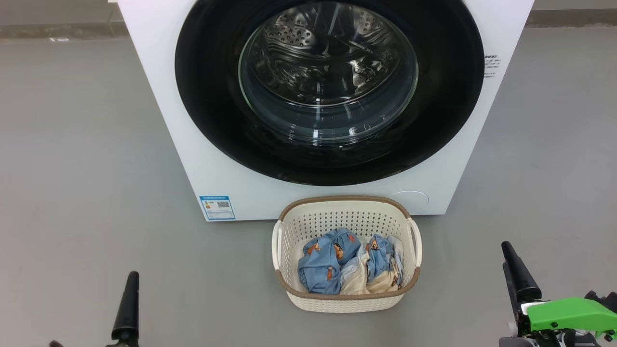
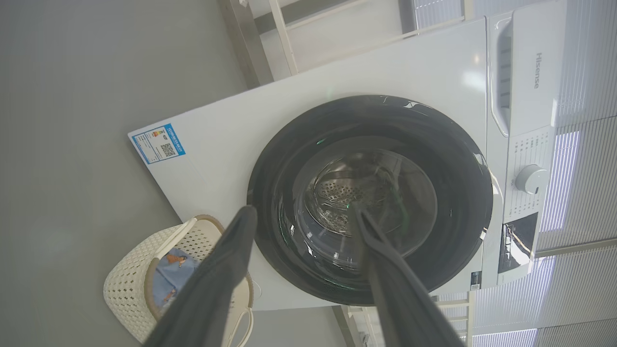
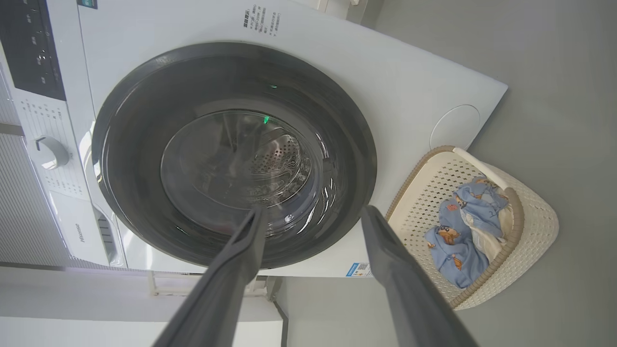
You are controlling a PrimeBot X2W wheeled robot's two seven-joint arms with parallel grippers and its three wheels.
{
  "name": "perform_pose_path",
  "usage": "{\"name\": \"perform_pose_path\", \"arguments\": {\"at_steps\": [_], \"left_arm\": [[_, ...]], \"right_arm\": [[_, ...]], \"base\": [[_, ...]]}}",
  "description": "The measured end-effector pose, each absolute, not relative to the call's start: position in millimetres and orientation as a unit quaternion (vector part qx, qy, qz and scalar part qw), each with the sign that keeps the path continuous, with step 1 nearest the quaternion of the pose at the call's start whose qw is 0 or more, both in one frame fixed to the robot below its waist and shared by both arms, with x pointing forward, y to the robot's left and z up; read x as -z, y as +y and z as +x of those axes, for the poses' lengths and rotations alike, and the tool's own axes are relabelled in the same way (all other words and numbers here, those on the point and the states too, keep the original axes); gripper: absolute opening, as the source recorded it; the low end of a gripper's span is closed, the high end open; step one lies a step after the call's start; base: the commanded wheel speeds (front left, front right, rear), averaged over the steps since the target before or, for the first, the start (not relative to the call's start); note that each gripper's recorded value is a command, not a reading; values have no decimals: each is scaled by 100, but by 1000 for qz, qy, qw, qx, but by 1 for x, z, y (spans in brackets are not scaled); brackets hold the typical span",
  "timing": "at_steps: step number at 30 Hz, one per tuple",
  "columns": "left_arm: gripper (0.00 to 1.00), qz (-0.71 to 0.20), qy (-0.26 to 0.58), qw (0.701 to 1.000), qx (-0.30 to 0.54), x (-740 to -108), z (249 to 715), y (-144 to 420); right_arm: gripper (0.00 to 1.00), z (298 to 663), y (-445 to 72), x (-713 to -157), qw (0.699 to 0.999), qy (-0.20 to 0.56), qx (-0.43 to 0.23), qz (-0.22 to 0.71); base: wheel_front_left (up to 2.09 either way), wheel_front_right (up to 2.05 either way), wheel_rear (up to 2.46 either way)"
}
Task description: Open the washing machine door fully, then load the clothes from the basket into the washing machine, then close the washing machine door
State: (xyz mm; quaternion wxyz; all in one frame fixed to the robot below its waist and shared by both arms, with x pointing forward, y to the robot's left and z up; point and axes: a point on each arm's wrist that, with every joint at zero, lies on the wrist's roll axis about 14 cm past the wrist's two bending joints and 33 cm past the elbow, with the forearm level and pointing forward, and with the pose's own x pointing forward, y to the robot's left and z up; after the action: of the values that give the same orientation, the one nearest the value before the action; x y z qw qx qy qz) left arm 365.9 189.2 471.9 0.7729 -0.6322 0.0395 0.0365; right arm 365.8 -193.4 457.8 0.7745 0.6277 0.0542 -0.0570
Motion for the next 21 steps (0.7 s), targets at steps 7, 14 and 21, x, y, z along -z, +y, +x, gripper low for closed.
{"name": "perform_pose_path", "arguments": {"at_steps": [7,14,21], "left_arm": [[100,-594,36,803,-31,-476,366,191],[100,-549,38,835,-21,-478,366,189],[100,-502,38,864,-14,-480,365,188]], "right_arm": [[100,366,-192,-460,809,58,48,582],[100,369,-186,-463,840,61,34,538],[100,369,-183,-461,868,69,25,492]], "base": [[0,0,0],[0,0,0],[0,0,0]]}}
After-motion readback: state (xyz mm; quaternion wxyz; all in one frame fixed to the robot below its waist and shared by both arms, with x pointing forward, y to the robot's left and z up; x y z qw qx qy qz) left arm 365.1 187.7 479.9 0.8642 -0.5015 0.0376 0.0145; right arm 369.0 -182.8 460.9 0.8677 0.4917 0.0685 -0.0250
